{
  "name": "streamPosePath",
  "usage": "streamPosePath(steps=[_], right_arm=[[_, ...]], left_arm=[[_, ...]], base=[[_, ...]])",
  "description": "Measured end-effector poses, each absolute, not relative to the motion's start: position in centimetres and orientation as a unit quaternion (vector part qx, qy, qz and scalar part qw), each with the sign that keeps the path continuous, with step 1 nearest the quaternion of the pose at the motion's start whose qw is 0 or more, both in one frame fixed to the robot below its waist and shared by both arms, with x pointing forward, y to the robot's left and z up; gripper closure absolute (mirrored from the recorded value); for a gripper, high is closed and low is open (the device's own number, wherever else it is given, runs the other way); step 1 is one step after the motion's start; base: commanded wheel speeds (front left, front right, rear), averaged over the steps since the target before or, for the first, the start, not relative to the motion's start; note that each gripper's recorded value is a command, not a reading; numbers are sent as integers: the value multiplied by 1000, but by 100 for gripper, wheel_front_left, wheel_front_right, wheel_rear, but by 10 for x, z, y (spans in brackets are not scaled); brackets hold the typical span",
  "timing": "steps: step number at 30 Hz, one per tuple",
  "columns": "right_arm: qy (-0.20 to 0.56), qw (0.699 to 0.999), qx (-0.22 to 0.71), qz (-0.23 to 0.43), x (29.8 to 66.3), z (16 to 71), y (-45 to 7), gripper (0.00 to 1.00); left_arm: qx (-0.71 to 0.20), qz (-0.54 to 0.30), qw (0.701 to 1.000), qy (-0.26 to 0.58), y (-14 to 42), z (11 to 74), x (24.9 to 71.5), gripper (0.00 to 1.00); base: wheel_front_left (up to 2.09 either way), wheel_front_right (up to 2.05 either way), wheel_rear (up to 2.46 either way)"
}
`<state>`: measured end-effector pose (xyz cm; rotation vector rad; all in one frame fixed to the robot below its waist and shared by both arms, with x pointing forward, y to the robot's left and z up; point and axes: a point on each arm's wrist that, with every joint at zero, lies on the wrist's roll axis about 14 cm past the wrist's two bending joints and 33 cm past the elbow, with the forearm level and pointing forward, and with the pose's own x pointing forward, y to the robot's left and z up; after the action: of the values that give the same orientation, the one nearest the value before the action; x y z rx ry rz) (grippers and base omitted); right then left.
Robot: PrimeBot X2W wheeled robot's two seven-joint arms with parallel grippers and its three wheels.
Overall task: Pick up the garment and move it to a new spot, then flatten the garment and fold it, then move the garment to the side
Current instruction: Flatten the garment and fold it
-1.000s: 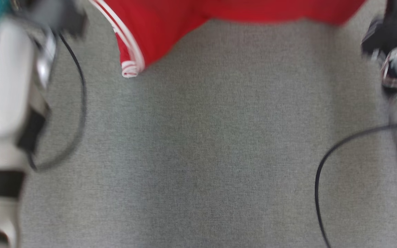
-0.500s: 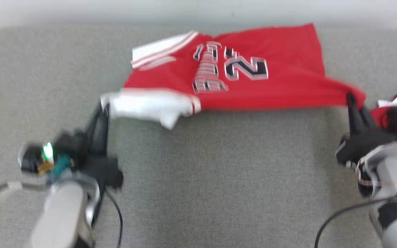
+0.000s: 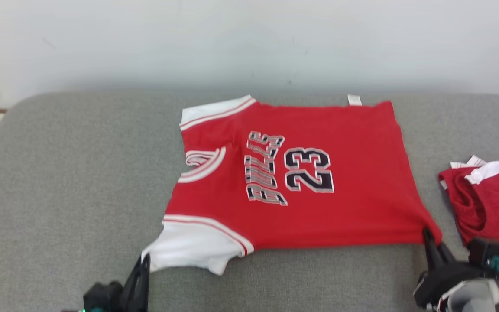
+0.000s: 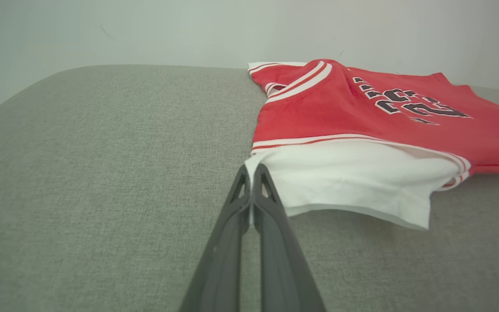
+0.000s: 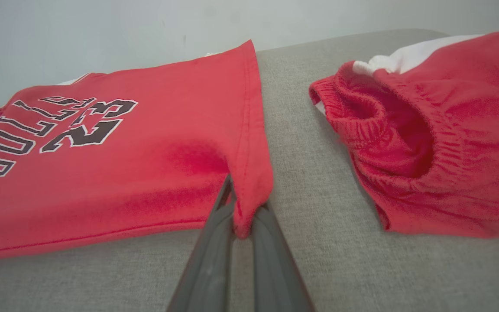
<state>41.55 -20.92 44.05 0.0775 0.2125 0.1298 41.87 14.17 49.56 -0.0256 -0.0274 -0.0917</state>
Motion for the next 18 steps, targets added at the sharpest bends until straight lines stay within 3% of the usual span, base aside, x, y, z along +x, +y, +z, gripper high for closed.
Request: streamPosePath(steps=[9, 18], right_arm=[[119, 990, 56, 54, 377, 427, -206, 100], [133, 988, 61, 54, 364, 414, -200, 100]], left_arm=[[-20, -27, 999, 5, 150, 480, 374, 100], [-13, 7, 1000, 20, 162, 468, 339, 100]], base=[[0, 0, 0], [0, 0, 0]])
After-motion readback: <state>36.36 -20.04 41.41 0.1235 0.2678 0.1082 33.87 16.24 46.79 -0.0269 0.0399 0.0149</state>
